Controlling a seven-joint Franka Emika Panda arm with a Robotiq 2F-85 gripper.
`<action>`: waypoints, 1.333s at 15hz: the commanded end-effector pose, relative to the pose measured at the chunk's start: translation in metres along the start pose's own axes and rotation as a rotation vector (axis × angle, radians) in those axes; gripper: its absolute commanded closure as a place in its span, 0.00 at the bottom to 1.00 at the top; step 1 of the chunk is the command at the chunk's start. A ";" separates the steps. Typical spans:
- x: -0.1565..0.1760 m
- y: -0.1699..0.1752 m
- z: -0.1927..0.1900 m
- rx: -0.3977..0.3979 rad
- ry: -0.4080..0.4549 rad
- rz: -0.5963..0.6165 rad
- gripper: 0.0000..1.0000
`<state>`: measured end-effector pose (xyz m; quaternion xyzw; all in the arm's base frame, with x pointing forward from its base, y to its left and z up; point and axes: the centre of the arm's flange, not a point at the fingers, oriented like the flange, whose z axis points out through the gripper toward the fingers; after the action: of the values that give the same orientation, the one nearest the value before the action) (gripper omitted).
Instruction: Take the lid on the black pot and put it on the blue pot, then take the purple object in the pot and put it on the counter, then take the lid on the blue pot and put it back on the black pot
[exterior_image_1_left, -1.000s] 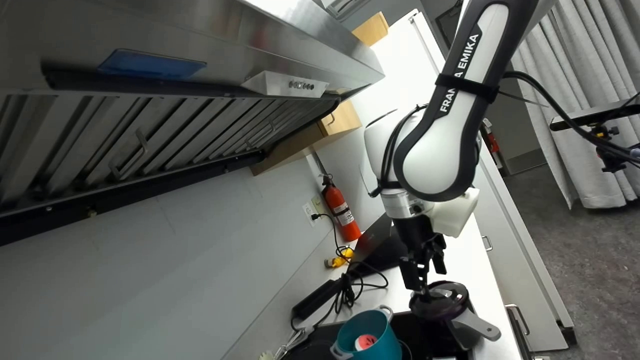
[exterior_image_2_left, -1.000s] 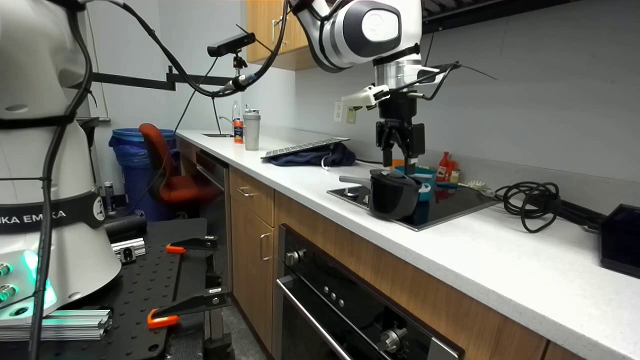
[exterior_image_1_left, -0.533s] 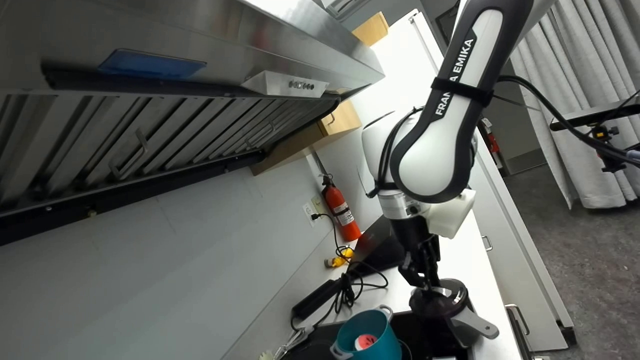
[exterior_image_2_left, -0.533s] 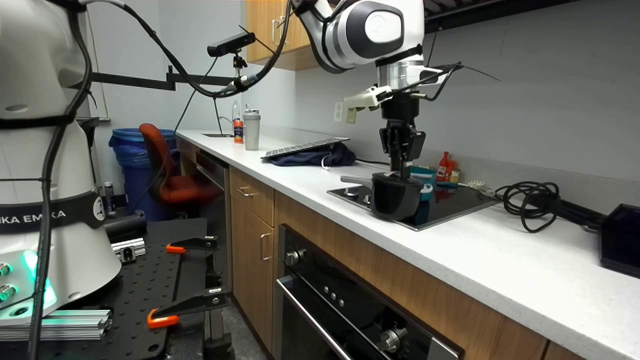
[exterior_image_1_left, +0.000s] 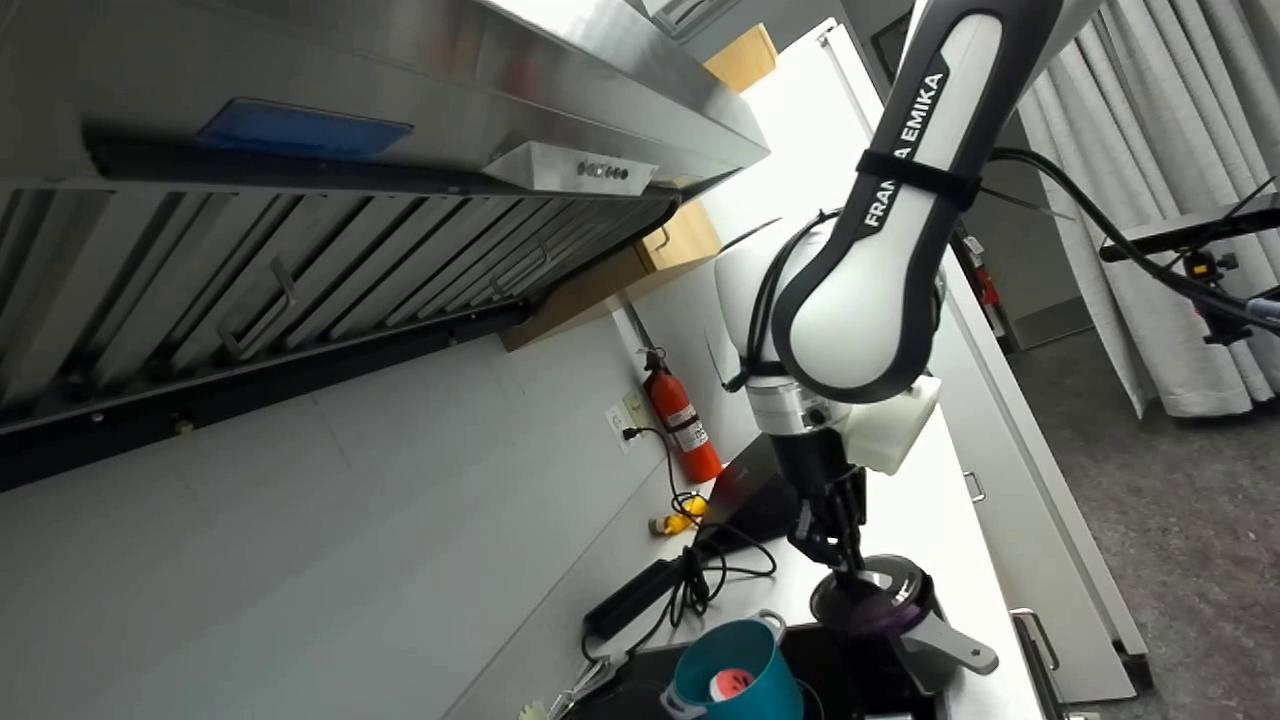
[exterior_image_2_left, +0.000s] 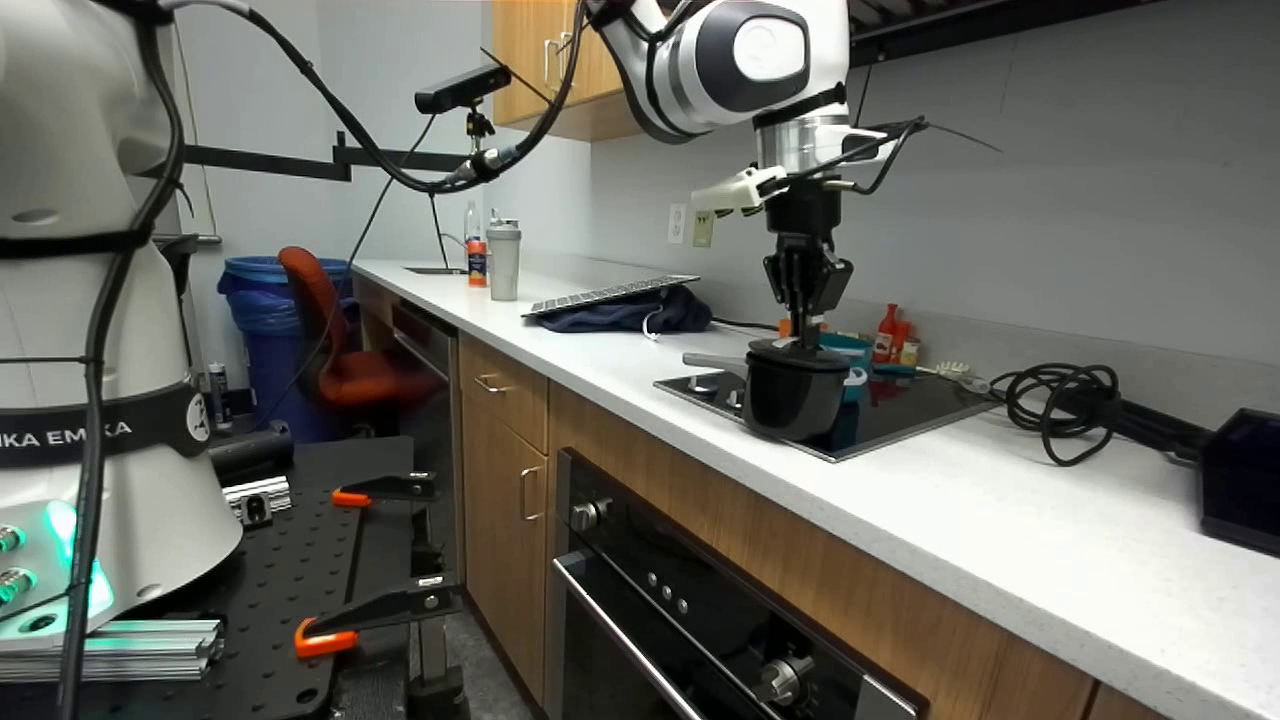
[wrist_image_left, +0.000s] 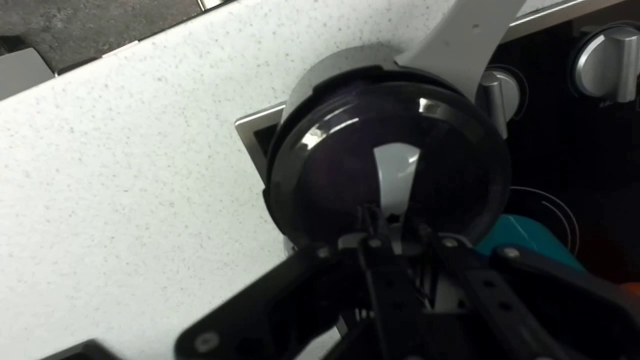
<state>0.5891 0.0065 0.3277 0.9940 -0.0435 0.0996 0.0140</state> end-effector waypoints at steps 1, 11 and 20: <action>0.008 -0.014 -0.019 -0.029 0.053 -0.003 0.96; 0.046 -0.044 -0.053 -0.076 0.170 -0.084 0.96; 0.083 -0.077 -0.048 -0.074 0.202 -0.150 0.96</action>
<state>0.6412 0.0632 0.3946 0.9804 0.0225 0.1877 0.0551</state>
